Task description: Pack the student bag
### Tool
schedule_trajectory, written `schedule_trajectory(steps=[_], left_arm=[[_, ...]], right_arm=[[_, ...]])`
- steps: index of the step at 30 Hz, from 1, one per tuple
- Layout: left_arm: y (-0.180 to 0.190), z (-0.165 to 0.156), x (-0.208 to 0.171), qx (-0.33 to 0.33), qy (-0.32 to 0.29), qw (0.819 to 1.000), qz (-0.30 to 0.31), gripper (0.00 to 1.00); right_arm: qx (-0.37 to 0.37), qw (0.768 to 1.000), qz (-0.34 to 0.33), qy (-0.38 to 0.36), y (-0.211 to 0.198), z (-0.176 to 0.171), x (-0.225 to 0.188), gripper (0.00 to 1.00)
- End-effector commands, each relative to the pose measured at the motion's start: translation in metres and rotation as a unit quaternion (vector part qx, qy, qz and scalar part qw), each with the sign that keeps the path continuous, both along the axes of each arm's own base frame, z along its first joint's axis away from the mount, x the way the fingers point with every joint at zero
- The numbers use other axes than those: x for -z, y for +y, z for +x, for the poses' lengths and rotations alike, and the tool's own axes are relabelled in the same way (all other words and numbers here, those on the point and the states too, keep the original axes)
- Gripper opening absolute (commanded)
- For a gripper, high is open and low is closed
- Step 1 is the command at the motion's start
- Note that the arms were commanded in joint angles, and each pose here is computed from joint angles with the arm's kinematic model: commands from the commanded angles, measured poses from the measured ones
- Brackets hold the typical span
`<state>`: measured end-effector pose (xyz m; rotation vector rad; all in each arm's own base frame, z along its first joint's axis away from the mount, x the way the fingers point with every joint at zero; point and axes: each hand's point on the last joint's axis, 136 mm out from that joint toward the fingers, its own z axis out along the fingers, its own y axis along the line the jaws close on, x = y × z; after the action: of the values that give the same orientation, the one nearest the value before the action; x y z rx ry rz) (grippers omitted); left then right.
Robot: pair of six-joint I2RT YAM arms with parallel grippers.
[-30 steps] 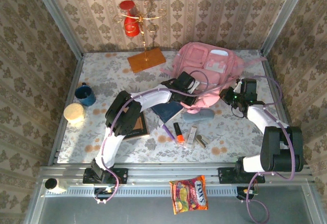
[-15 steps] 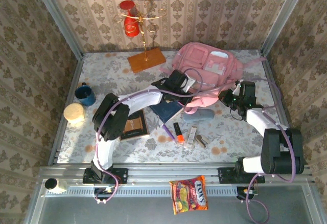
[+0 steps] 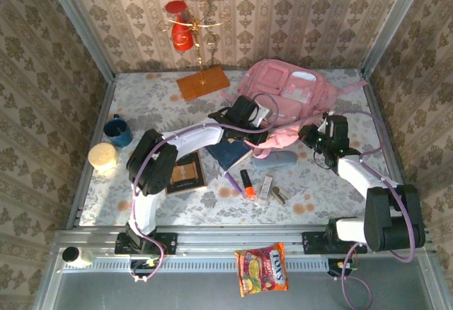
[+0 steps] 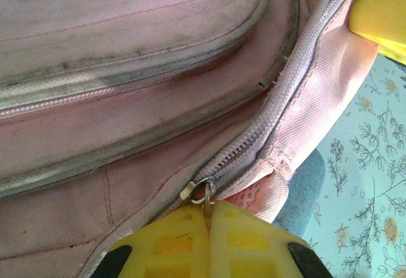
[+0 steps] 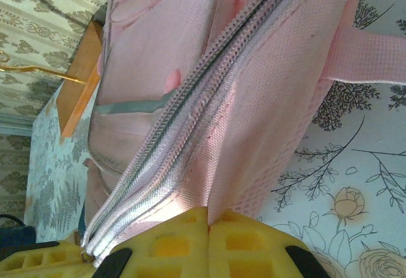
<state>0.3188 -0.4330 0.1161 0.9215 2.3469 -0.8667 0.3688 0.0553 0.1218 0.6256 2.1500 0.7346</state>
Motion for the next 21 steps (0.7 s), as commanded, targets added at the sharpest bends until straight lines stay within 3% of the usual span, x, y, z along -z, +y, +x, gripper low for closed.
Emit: schedule_trajectory(steps=[1,7,13,15,21], left_arm=[[0.007,-0.003,-0.013,-0.006,-0.011,1.0,-0.002,0.0],[0.073,0.027,0.036,-0.068,-0.059,0.984,0.152,0.0],[0.094,0.042,0.047,-0.089,-0.069,0.976,0.185,0.0],[0.086,0.04,0.037,-0.082,-0.07,0.981,0.164,0.0],[0.008,-0.001,-0.024,-0.002,-0.029,1.0,-0.003,0.0]], right_arm=[[0.012,0.999,-0.028,-0.044,-0.009,0.004,-0.025,0.0],[0.047,0.998,-0.029,-0.041,-0.038,-0.004,-0.025,0.0],[0.031,0.997,-0.009,-0.064,-0.031,-0.003,-0.033,0.0],[0.025,0.997,-0.005,-0.068,-0.028,-0.002,-0.034,0.0],[-0.008,0.996,0.012,-0.085,0.003,0.004,-0.036,0.0]])
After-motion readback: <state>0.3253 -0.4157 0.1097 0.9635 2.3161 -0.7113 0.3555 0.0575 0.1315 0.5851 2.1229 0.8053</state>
